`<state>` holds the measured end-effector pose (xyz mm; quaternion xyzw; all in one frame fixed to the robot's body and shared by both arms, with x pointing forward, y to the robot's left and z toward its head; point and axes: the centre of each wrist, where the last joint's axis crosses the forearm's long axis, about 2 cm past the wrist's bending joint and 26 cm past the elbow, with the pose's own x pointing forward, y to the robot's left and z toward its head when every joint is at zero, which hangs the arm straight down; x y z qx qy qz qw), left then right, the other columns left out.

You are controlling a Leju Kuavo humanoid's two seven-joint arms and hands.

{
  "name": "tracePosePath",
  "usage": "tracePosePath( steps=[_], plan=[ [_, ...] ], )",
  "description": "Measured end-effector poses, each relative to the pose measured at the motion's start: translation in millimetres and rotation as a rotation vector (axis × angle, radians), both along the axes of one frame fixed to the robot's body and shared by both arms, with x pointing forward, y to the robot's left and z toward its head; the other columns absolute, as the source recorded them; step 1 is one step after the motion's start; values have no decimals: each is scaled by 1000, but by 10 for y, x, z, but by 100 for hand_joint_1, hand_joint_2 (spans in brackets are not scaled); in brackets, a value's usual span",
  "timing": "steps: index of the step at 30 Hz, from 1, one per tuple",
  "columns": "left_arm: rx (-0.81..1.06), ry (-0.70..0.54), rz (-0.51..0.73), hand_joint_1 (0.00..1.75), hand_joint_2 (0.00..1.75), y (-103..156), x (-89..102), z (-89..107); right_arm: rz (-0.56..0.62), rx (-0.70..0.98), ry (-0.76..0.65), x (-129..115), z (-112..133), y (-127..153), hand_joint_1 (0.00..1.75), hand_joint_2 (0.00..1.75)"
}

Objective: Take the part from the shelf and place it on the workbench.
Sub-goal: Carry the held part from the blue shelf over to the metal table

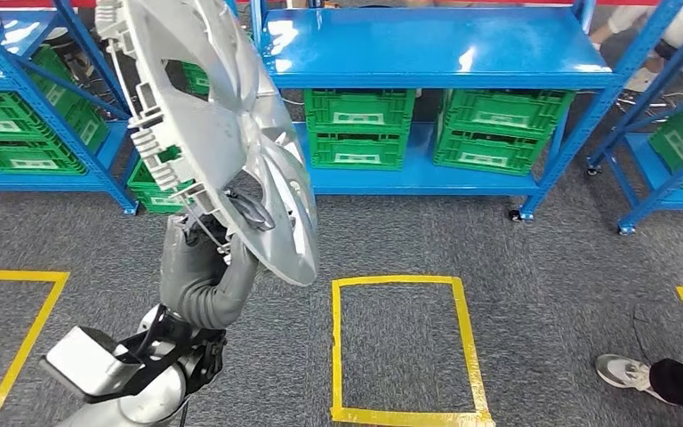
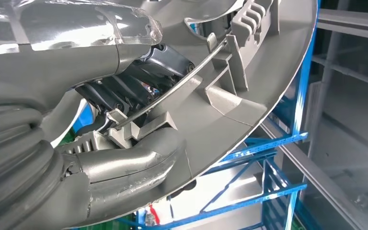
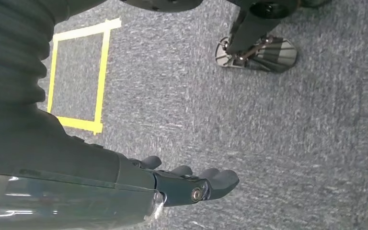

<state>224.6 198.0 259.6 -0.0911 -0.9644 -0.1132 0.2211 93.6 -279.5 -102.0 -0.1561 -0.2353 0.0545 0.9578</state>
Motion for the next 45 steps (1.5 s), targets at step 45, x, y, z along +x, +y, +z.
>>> tracePosePath(
  steps=[45],
  plan=[
    [8, -18, 64, 175, 175, 90, -12, -31, 18, -14, -21, -2, -1, -53, 0, 175]
  ],
)
